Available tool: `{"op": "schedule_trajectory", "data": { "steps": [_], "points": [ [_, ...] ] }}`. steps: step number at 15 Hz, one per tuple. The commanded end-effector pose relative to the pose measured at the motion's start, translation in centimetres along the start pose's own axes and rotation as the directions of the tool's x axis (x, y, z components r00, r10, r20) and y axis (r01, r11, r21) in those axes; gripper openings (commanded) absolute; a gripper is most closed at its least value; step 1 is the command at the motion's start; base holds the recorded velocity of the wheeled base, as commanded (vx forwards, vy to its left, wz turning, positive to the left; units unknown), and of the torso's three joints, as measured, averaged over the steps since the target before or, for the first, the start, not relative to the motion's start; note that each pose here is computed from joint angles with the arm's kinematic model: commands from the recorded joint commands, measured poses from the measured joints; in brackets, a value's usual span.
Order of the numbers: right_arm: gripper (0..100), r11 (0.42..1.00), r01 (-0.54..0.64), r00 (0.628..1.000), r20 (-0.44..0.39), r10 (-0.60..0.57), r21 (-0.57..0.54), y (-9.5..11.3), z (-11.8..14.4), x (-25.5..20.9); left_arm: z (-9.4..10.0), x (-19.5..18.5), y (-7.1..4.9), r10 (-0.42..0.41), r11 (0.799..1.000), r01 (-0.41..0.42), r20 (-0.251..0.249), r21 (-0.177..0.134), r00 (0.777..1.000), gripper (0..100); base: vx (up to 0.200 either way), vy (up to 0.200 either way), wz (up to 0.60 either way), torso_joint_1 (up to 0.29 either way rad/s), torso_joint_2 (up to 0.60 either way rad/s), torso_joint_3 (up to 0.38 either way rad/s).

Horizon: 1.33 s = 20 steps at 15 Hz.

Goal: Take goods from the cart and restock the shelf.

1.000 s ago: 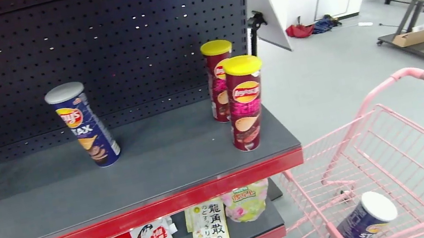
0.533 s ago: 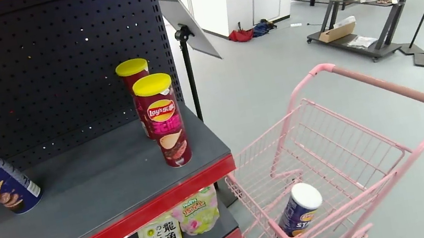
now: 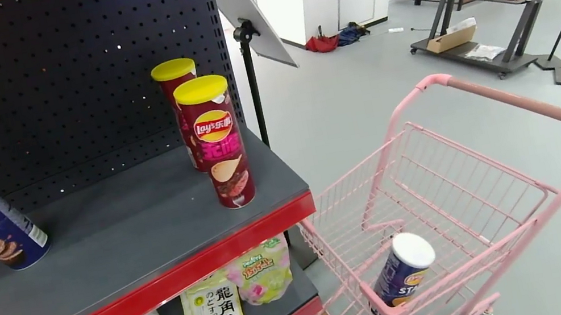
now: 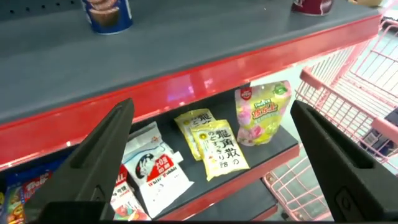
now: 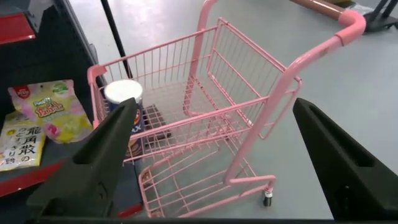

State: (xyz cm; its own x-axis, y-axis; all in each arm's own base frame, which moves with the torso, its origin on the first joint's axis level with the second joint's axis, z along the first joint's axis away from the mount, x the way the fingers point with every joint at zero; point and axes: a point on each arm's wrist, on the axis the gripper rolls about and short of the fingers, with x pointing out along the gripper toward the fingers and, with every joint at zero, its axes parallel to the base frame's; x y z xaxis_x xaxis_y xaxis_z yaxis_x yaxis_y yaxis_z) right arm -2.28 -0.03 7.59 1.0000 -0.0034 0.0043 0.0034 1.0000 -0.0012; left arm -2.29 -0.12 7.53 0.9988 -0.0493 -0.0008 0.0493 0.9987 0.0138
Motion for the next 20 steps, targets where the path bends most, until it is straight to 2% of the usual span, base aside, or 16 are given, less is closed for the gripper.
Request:
{"op": "schedule_trajectory", "data": {
  "steps": [1,7,15,20],
  "points": [
    [100,1.000,0.000,1.000,0.000,0.000,0.000,0.00,0.01,0.00,0.00,0.00,0.00,0.000,1.000,0.000,-0.001,0.000,1.000,100,0.000,0.000,0.00,-0.144,0.35,0.217],
    [100,1.000,0.000,1.000,0.000,0.000,0.001,0.00,0.01,0.00,0.01,0.00,0.00,0.000,1.000,0.000,0.001,0.002,1.000,100,0.000,0.000,0.00,-0.151,0.39,0.242],
    [100,1.000,0.000,1.000,0.000,0.000,0.000,0.00,0.01,0.00,0.01,0.00,0.00,0.000,1.000,0.000,0.001,0.002,1.000,100,0.000,0.000,0.00,-0.171,0.52,0.347],
    [100,1.000,0.000,1.000,0.000,0.000,-0.005,0.00,0.01,0.00,0.01,0.00,0.00,0.000,1.000,0.000,0.001,0.000,1.000,100,0.000,0.000,0.00,-0.027,0.09,0.063]
  ]
}}
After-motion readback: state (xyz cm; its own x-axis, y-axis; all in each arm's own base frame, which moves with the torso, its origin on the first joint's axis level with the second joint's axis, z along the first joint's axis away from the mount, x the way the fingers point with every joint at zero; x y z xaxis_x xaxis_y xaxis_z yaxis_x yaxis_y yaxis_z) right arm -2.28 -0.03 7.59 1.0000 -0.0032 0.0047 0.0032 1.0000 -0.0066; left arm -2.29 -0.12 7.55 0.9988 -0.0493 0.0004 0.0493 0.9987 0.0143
